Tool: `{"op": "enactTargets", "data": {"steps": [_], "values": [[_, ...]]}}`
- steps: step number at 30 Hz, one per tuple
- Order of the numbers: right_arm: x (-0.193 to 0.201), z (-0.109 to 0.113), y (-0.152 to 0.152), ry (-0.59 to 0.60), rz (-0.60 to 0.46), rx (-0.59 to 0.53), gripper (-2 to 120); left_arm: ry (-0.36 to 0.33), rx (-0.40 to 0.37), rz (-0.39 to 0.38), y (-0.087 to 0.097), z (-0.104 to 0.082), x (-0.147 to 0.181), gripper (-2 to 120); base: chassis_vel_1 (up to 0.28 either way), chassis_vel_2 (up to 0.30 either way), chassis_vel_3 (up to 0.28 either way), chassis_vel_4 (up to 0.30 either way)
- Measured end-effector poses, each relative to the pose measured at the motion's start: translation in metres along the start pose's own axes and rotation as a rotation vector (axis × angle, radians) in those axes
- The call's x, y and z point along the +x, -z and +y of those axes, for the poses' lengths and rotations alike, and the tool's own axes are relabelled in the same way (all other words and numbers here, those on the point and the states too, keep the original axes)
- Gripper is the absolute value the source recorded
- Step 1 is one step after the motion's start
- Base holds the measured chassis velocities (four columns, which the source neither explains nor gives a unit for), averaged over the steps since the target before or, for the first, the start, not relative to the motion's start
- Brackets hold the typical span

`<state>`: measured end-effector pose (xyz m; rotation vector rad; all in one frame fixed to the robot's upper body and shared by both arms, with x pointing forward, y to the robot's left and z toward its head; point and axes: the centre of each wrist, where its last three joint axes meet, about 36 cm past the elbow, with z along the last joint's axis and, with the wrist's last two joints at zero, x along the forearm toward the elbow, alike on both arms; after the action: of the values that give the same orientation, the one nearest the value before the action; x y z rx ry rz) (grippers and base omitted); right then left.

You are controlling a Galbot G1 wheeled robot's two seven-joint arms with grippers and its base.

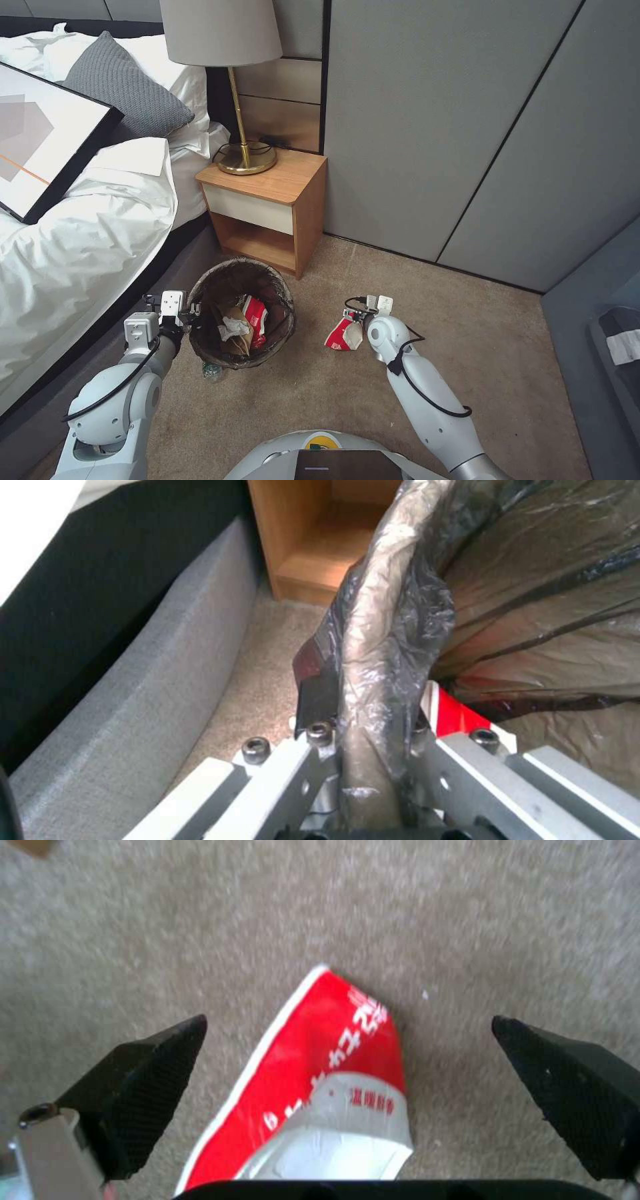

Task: Pick up the trash bin, then pick up the garbage from the floor and place it into the trash bin.

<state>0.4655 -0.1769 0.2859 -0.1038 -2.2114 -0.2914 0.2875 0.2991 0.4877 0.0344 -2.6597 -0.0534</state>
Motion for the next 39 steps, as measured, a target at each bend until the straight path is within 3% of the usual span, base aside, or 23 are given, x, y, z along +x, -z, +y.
{"op": "enactTargets", "data": {"steps": [17, 39], "values": [[-0.017, -0.002, -0.028, -0.032, 0.045, 0.004, 100, -0.001, 0.001, -0.002, 0.000, 0.001, 0.000, 0, 0.000, 0.000, 0.000, 0.000], [-0.014, -0.003, -0.042, -0.008, 0.051, 0.003, 24, -0.007, -0.005, -0.001, 0.001, 0.001, -0.001, 0, 0.000, 0.000, 0.000, 0.000]]}}
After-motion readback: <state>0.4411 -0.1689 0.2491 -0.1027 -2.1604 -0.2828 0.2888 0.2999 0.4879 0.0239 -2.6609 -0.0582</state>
